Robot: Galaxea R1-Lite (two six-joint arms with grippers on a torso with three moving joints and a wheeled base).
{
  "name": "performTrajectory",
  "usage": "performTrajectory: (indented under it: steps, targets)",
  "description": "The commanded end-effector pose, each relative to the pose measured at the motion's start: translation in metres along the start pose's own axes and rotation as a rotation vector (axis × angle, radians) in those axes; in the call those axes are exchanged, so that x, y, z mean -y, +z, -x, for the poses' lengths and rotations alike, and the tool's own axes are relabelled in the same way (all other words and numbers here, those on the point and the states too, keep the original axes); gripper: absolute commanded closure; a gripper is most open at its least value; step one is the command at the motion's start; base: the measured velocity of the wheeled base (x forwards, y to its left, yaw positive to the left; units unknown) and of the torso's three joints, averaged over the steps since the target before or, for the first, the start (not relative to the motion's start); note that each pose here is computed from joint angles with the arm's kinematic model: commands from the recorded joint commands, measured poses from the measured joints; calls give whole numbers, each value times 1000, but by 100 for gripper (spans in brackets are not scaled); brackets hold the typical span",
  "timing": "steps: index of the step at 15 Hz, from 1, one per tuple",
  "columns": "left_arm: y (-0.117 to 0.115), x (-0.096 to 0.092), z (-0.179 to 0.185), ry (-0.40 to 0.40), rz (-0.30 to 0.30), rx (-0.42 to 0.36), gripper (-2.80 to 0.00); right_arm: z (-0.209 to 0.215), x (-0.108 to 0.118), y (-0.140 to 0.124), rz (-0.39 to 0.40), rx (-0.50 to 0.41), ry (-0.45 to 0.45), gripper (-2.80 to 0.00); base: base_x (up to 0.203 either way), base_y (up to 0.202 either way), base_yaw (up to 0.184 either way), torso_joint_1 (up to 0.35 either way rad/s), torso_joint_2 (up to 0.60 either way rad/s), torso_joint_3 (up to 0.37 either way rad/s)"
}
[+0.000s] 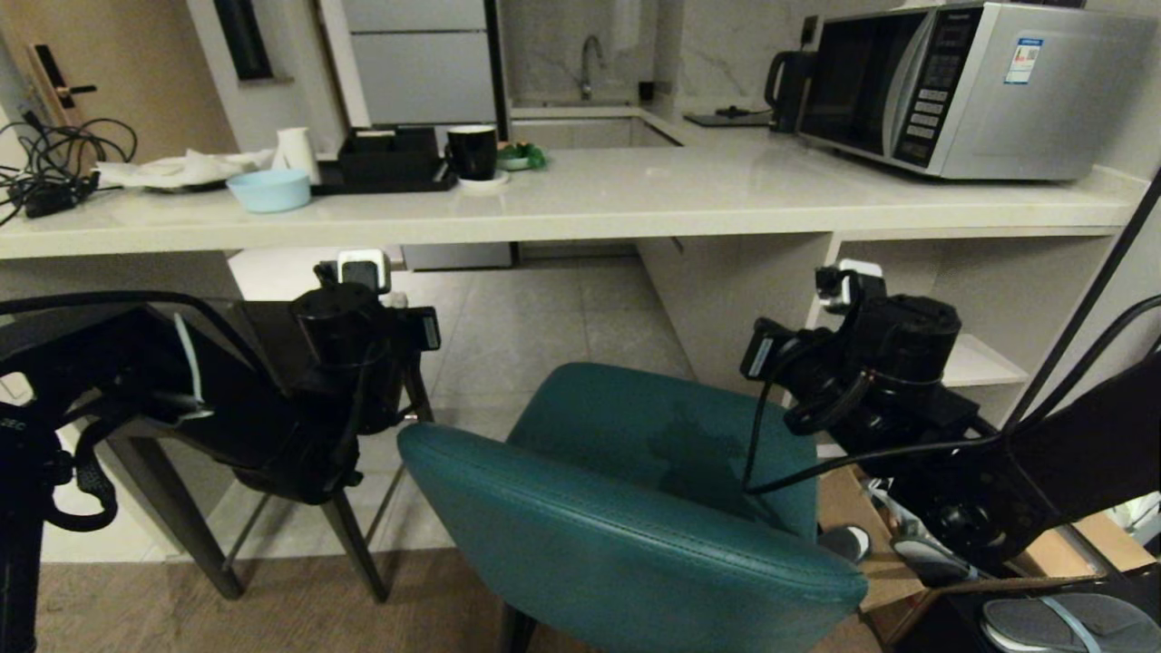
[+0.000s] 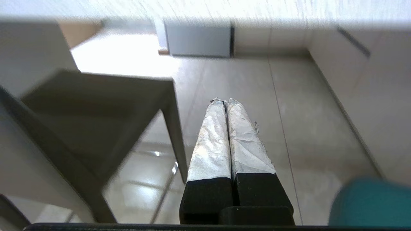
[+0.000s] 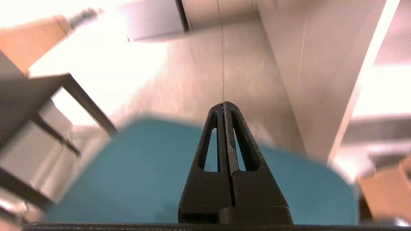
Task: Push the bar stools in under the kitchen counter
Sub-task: Pull the gray chair out from under the dining table
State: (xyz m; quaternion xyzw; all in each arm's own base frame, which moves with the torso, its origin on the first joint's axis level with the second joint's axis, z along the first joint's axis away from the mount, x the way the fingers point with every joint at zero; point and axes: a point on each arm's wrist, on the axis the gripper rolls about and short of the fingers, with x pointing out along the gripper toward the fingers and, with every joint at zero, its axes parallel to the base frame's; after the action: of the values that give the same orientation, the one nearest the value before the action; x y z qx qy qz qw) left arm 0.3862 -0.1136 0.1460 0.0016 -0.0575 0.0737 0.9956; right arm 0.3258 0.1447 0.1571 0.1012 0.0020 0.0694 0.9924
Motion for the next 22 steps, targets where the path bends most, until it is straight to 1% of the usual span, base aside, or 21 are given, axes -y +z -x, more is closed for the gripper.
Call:
performTrajectory:
  steps: [1,3,5,7,9,11,12,14,15,17,19,20,22]
  targets:
    - [44,-10,10,12,33,100,0,19,-6,64,-42,132,22,0,0,0,0,0,0,0]
    - [75,-15,27,-17,43,150,0,39,-6,96,-34,183,30,0,0,0,0,0,0,0]
    - [111,-21,55,-83,57,193,0,65,-5,126,6,254,39,0,0,0,0,0,0,0]
    - [142,-35,88,-145,66,226,0,91,-1,149,30,313,40,0,0,0,0,0,0,0]
    - [162,-56,122,-170,72,257,0,123,7,165,55,350,32,0,0,0,0,0,0,0]
    - [173,-78,157,-167,74,282,0,157,18,170,97,367,15,0,0,0,0,0,0,0]
    - [173,-89,177,-166,71,280,0,173,26,167,126,362,1,0,0,0,0,0,0,0]
    - [168,-108,214,-177,58,257,0,199,40,156,192,329,-38,0,0,0,0,0,0,0]
    - [163,-120,232,-170,46,241,0,211,48,149,228,309,-69,0,0,0,0,0,0,0]
    - [149,-144,261,-97,16,208,0,236,66,136,272,286,-158,0,0,0,0,0,0,0]
    - [137,-157,293,-70,31,202,0,260,78,118,289,270,-227,0,0,0,0,0,0,0]
    - [130,-163,313,-53,34,209,0,272,82,108,293,266,-245,0,0,0,0,0,0,0]
    - [111,-171,345,-23,34,188,0,288,89,82,299,234,-267,0,0,0,0,0,0,0]
